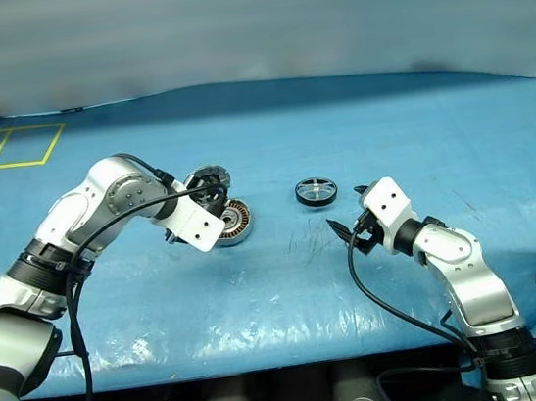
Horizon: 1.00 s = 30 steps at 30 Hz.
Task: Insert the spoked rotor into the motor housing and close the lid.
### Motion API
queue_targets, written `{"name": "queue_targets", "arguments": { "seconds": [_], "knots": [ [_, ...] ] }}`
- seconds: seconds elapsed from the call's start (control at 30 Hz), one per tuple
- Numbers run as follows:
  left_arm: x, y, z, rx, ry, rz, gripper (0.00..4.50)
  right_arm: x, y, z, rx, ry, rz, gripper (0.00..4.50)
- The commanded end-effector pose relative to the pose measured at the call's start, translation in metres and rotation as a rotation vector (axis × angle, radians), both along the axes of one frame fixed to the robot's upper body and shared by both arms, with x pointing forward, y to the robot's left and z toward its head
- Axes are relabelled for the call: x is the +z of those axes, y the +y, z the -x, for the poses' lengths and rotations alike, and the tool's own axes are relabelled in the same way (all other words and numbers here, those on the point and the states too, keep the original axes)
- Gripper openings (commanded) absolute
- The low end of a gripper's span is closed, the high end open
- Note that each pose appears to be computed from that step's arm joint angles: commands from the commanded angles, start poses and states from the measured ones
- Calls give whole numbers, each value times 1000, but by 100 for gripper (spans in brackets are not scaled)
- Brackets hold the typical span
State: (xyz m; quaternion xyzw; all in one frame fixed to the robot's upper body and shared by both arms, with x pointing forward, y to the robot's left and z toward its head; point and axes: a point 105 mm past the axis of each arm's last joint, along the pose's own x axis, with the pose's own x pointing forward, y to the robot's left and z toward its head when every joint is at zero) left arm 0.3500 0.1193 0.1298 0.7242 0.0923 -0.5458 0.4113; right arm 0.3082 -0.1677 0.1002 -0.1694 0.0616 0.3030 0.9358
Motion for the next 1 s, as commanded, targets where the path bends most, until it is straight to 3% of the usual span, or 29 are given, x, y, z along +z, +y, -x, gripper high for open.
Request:
{"name": "queue_targets", "arguments": {
  "seconds": [0.03, 0.5, 0.97, 1.0],
  "knots": [
    [1, 3, 0, 1, -9, -12, 450, 11, -1, -1, 2, -44, 8, 448],
    [-20, 4, -15, 59, 15, -41, 450, 13, -2, -5, -13, -58, 13, 448],
    [-41, 3, -13, 41, 80, -109, 450, 11, -3, -5, -29, -63, 11, 448],
    [-42, 4, -13, 39, 85, -123, 412, 12, -3, -6, -31, -66, 10, 450]
  ]
}}
